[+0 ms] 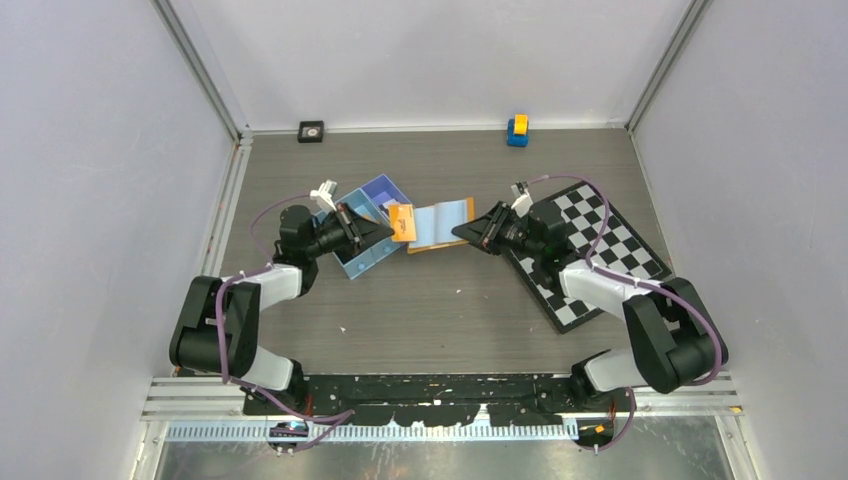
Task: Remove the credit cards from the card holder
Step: Remove the credit card from the card holder, then place the credit card in the storage box.
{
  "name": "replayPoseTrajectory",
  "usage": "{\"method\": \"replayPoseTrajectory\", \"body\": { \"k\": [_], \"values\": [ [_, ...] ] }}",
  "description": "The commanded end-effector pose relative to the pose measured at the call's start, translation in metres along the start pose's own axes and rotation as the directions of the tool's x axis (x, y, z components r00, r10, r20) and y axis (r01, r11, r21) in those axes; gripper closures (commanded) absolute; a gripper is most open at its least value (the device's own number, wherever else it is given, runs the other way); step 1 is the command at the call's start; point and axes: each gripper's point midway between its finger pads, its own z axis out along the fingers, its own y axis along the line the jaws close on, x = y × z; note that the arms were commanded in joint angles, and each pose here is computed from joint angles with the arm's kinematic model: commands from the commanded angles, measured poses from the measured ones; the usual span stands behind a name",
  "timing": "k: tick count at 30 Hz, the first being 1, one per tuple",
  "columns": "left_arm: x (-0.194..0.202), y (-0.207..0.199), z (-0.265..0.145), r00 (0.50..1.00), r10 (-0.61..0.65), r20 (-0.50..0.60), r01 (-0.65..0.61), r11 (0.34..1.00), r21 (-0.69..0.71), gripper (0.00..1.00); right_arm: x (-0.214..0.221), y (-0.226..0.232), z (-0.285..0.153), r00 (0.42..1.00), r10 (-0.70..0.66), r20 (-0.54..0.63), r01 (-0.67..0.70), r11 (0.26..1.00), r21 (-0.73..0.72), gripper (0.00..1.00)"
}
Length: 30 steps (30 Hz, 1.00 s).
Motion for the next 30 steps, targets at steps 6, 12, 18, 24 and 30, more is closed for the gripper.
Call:
{"method": "replayPoseTrajectory", "body": {
  "k": [6, 12, 18, 24, 30],
  "values": [
    [-0.032, 0.023, -0.016, 0.985, 0.055, 0.161, -0.036, 0.993, -0.116, 1.0, -0.028, -0.009, -0.019, 0.984, -0.108, 0.143, 0.086, 0.985, 0.152, 0.99],
    [-0.046, 0.043, -0.028, 0.959, 0.098, 0.267, -0.032, 0.97, -0.239, 1.0, -0.038, -0.009, -0.035, 0.966, -0.161, 0.205, 0.116, 0.97, 0.216, 0.99],
    [-0.059, 0.056, -0.053, 0.9, 0.14, 0.413, 0.018, 0.934, -0.357, 1.0, -0.037, -0.01, -0.034, 0.967, -0.157, 0.199, 0.114, 0.971, 0.212, 0.99],
    [-0.067, 0.054, -0.069, 0.852, 0.083, 0.518, 0.14, 0.916, -0.377, 1.0, -0.037, -0.009, -0.033, 0.969, -0.152, 0.196, 0.111, 0.972, 0.206, 0.99],
    [-0.068, 0.066, -0.064, 0.827, -0.033, 0.561, 0.28, 0.889, -0.361, 1.0, -0.037, -0.006, -0.034, 0.968, -0.155, 0.198, 0.115, 0.973, 0.199, 0.99]
  ]
}}
